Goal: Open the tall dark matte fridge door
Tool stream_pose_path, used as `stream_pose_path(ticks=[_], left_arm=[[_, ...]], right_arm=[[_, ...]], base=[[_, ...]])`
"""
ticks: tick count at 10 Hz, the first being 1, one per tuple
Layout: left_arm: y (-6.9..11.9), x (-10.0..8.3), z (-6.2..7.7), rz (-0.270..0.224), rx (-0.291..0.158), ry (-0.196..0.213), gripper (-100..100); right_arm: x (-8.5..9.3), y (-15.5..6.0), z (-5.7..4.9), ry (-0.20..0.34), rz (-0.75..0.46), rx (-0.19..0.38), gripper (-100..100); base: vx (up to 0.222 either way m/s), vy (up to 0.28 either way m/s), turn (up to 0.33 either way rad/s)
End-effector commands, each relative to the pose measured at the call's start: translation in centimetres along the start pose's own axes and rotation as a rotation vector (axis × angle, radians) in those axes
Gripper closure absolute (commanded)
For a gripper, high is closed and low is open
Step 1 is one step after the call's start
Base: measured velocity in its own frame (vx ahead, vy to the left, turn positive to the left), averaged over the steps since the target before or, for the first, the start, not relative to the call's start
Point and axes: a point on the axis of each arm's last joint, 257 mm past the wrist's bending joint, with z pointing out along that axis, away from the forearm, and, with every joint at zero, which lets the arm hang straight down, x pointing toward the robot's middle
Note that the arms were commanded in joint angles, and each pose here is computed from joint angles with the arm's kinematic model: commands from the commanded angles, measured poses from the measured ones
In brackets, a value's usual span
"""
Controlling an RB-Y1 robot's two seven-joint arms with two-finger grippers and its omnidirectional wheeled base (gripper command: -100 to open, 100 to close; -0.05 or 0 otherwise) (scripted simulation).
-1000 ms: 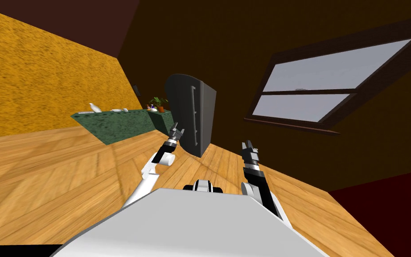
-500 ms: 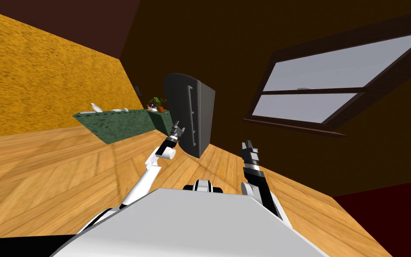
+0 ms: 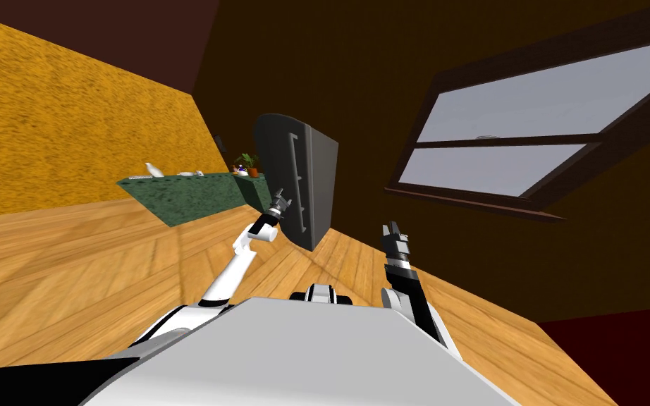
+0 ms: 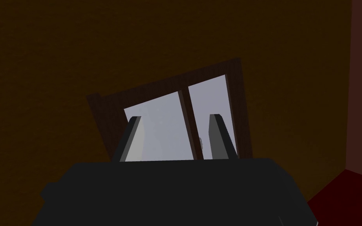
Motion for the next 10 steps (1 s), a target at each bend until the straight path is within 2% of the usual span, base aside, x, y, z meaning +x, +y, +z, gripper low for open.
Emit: stream_pose_path(ticks=[1, 2, 3, 4, 5, 6, 7, 8, 9, 10], left_arm=[[0.3, -1.6, 2.1, -0.019, -0.035, -0.033, -100], [0.3, -2.8, 3.1, -0.029, -0.054, -0.056, -100], [0.2, -2.9, 3.7, -0.031, -0.054, -0.058, -100], [0.1, -4.1, 4.5, -0.042, -0.073, -0.084, -100], [0.4, -4.5, 5.0, -0.044, -0.08, -0.091, -100], [-0.1, -5.5, 6.0, -0.056, -0.092, -0.116, -100], [0.3, -5.9, 6.1, -0.058, -0.099, -0.124, -100], [-0.4, -7.0, 7.2, -0.072, -0.108, -0.149, -100], [0.0, -7.4, 7.2, -0.074, -0.118, -0.159, -100], [-0.6, -8.7, 8.2, -0.091, -0.128, -0.19, -100]], right_arm=[[0.0, 0.0, 0.0, 0.0, 0.0, 0.0, 0], [0.0, 0.0, 0.0, 0.0, 0.0, 0.0, 0], [0.0, 0.0, 0.0, 0.0, 0.0, 0.0, 0], [0.0, 0.0, 0.0, 0.0, 0.0, 0.0, 0], [0.0, 0.0, 0.0, 0.0, 0.0, 0.0, 0], [0.0, 0.0, 0.0, 0.0, 0.0, 0.0, 0], [0.0, 0.0, 0.0, 0.0, 0.0, 0.0, 0], [0.0, 0.0, 0.0, 0.0, 0.0, 0.0, 0], [0.0, 0.0, 0.0, 0.0, 0.0, 0.0, 0], [0.0, 0.0, 0.0, 0.0, 0.0, 0.0, 0]], base=[[0.044, -0.101, 0.04], [0.08, -0.149, 0.063], [0.076, -0.119, 0.029], [0.058, -0.112, 0.03], [0.046, -0.088, 0.02], [0.049, -0.111, 0.046], [0.038, -0.091, 0.028], [0.044, -0.096, 0.039], [0.038, -0.08, 0.022], [0.034, -0.085, 0.035]])
